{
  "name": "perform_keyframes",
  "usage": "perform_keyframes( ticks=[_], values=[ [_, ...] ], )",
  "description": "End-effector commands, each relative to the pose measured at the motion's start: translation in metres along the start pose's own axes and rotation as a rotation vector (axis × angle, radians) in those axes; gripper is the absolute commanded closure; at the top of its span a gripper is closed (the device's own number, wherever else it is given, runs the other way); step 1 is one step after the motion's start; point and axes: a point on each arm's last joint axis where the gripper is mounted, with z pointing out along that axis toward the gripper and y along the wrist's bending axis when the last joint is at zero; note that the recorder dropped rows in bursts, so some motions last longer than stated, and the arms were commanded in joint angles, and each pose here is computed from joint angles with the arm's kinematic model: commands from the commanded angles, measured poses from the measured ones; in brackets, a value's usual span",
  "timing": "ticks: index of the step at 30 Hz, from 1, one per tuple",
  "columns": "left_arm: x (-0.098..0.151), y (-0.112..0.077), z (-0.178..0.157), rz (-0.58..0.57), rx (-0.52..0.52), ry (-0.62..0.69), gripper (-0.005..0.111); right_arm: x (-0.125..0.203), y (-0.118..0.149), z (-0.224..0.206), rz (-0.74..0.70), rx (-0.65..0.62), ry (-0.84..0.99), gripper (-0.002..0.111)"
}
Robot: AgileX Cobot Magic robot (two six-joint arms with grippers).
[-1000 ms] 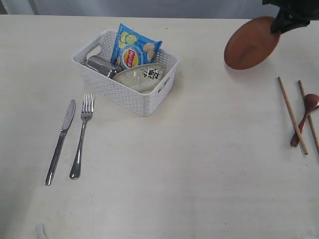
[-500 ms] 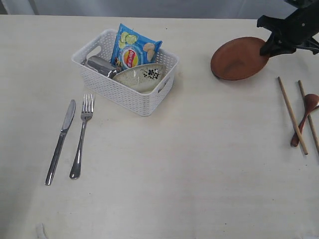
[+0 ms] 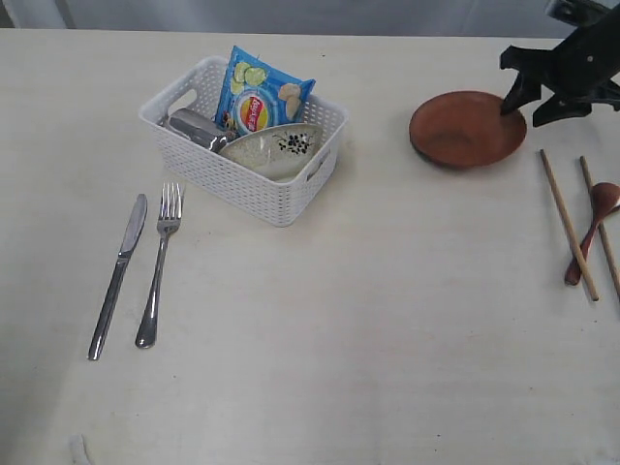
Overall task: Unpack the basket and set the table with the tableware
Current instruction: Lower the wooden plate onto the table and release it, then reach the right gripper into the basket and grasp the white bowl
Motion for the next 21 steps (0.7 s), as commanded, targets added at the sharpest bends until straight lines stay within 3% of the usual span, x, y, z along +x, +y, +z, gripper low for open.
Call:
perform_keyframes(
  ticks=[1, 5, 10, 16, 21],
  values=[
    [0.001, 0.0, 0.0, 0.007, 0.009, -0.006, 0.107, -0.007, 0.014, -0.035, -0.092, -0.005, -0.08, 0.058],
    [0.001, -0.001, 0.0, 0.001, 0.012, -0.004, 0.107, -0.011, 0.048, -0.061, -0.196, -0.102, -0.169, 0.058],
    [0.002, 0.0, 0.0, 0.002, 0.011, -0.001, 0.107, -0.005, 0.115, -0.067, -0.349, -0.287, -0.177, 0.058],
    [0.002, 0.0, 0.0, 0.002, 0.011, -0.001, 0.107, 0.012, 0.193, -0.058, -0.546, -0.337, -0.144, 0.058],
    [0.002, -0.001, 0.0, 0.0, 0.012, 0.0, 0.107, 0.02, 0.241, -0.048, -0.704, -0.281, -0.142, 0.058]
  ],
)
